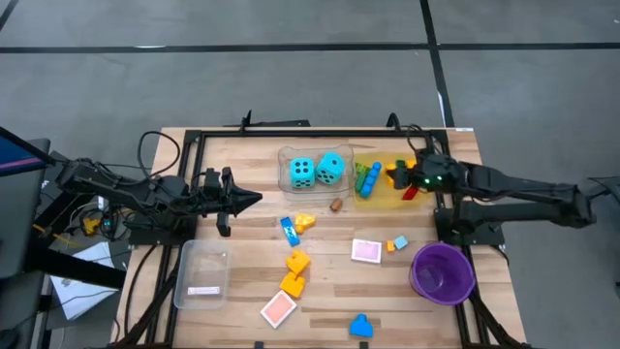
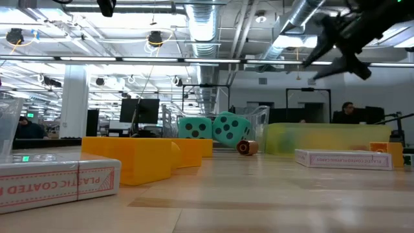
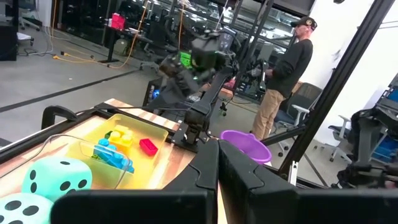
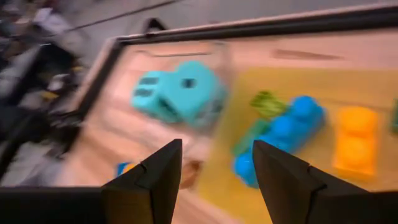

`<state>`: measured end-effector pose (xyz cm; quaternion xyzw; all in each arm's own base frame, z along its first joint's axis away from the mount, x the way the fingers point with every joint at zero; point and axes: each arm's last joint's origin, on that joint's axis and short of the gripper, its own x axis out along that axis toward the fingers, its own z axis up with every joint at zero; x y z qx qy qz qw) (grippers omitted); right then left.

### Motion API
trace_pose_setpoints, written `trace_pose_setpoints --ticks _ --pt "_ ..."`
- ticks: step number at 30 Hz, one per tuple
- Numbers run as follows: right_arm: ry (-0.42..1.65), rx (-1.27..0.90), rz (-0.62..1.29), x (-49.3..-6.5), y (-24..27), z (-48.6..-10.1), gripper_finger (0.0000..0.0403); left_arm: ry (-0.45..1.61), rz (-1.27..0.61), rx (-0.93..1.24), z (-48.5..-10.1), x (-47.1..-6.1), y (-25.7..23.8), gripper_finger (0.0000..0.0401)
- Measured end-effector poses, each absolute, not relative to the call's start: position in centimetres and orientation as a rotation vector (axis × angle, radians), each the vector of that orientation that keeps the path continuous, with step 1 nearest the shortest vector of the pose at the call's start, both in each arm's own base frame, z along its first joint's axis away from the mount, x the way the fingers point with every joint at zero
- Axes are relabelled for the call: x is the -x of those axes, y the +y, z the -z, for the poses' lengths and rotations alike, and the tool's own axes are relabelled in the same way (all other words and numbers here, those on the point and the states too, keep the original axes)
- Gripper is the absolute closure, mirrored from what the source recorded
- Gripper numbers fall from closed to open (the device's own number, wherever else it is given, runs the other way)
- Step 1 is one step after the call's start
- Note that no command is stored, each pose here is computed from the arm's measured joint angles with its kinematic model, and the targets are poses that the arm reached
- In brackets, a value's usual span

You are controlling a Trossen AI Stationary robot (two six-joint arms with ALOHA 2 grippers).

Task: Pick & Place Toys
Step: Put the yellow game piece into the yellow bin

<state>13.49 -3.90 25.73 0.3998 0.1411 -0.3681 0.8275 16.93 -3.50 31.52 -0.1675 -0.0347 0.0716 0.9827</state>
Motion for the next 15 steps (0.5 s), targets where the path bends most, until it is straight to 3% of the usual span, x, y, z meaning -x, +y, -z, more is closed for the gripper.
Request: trace_pose_setpoints --ticks 6,15 --pt "0.231 -0.795 0.607 -13.7 -2.4 -27.0 0.0214 -0.07 -0.144 0.337 -31.5 -16.9 -3.5 0.0401" --pt "0.254 -0.784 0.527 -14.0 -1.2 -27.1 0.0214 -0.118 -0.16 0.353 -32.0 -16.9 -3.4 0.04"
